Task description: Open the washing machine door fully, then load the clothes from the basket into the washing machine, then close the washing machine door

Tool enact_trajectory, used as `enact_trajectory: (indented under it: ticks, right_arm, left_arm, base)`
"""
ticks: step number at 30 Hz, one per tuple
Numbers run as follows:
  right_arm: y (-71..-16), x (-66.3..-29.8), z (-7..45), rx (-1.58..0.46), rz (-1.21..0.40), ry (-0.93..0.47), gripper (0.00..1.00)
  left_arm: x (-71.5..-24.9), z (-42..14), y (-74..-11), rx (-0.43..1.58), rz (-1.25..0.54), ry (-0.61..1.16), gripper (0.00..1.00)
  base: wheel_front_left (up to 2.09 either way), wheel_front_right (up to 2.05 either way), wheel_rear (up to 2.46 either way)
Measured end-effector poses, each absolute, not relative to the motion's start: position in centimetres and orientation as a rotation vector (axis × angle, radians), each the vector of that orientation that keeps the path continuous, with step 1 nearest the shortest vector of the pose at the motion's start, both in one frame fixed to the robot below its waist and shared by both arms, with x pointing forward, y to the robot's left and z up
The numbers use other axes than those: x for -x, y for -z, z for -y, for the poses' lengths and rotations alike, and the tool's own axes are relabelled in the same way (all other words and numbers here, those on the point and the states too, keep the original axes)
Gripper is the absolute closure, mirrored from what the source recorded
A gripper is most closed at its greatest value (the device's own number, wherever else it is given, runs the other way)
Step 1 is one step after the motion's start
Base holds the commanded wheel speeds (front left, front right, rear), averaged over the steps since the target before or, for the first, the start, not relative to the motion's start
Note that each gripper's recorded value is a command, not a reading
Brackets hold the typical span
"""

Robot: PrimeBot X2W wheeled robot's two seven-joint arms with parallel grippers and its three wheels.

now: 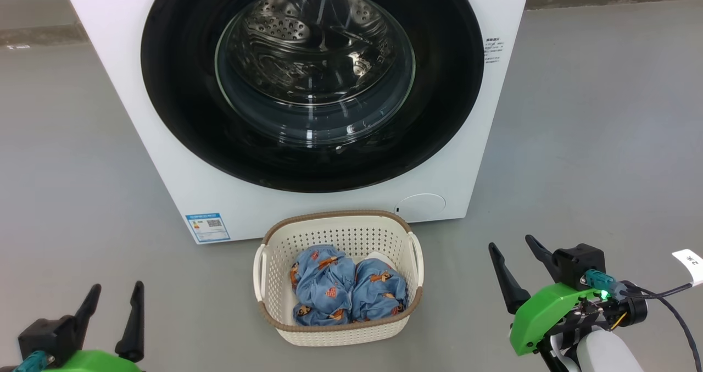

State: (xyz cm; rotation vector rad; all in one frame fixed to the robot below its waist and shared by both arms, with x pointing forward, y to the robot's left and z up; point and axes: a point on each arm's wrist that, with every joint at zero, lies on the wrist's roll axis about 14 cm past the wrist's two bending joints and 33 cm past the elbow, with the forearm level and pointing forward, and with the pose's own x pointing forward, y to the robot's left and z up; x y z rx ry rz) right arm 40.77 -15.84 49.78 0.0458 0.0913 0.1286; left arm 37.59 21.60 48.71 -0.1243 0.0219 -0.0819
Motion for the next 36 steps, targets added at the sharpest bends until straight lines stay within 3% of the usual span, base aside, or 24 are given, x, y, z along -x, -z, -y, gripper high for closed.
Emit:
enact_trajectory:
  ticks: [36]
  right_arm:
    - [-50.29, -40.91, 16.42, -0.050, -0.065, -0.111, 0.00]
  left_arm:
    - [-37.45, -22.00, -48.98, 0.138, -0.012, 0.068, 0.00]
  base:
    - [0.00, 0.00, 0.00]
